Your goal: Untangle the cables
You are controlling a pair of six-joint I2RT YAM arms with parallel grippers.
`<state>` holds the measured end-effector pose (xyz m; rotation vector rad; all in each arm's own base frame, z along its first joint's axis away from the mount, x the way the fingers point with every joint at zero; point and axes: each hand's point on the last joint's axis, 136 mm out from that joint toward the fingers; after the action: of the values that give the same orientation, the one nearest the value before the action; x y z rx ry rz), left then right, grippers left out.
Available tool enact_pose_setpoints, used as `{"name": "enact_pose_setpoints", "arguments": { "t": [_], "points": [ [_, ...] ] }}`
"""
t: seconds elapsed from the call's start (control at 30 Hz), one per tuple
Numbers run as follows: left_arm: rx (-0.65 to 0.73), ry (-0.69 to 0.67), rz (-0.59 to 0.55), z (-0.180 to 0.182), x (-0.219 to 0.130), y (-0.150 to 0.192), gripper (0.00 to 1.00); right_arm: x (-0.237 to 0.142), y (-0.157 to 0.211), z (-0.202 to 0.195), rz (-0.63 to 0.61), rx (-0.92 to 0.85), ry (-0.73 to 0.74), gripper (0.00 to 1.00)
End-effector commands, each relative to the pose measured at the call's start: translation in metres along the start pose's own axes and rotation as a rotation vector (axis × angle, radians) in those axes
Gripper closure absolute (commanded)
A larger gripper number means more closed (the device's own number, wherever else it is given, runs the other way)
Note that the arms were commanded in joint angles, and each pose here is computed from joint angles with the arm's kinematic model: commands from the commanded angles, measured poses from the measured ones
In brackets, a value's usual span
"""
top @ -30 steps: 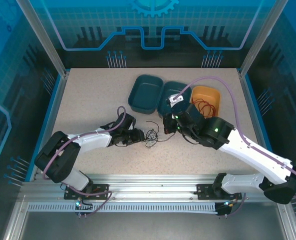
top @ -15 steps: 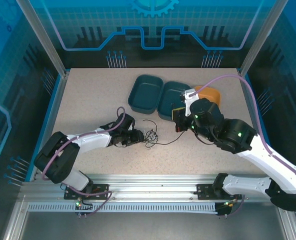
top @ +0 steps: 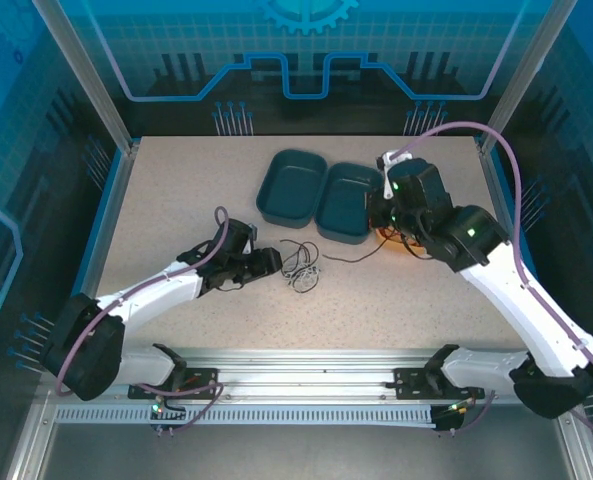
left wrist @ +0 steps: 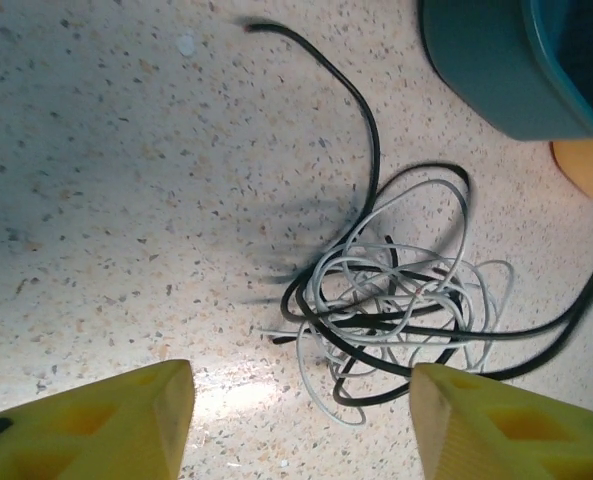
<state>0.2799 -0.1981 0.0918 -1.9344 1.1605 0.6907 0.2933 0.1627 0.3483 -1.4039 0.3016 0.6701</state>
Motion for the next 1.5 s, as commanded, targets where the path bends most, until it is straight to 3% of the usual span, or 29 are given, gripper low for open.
{"name": "enact_pose_setpoints", "arguments": {
  "t": [0.0, 0.23, 0.4, 0.8, 1.47],
  "points": [
    [0.033, 0.018, -0.032, -0.012, -0.011, -0.012, 0.34, 0.015, -0.019, -0.001, 0.005, -0.04, -0.011, 1.0],
    [0.044, 0.042, -0.057, -0.018, -0.014, -0.017, 0.23, 0.065, -0.042, -0.018, -0.009, -0.142, 0.127, 1.0],
    [0.053, 0.008, -0.079, -0.012, -0.022, -0.019, 0.01, 0.097, -0.061, -0.024, -0.045, -0.207, 0.197, 1.0],
    [0.036, -0.027, -0.145, 0.0, -0.039, -0.029, 0.01, 0.181, -0.062, -0.029, -0.064, -0.34, 0.287, 1.0],
    [0.012, -0.032, -0.126, 0.007, -0.03, -0.033, 0.01, 0.264, 0.057, -0.037, 0.281, -0.196, 0.13, 1.0]
  ]
}}
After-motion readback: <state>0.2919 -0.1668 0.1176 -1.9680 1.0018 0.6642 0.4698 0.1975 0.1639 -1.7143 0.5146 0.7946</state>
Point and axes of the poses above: each hand's point on the last joint's axis, 136 mm out from that joint toward the fingers, its own x axis out along the fingers, its own z axis along the line the jaws close on, y = z × x, and after that the axes turned 3 degrees about x, right-handed
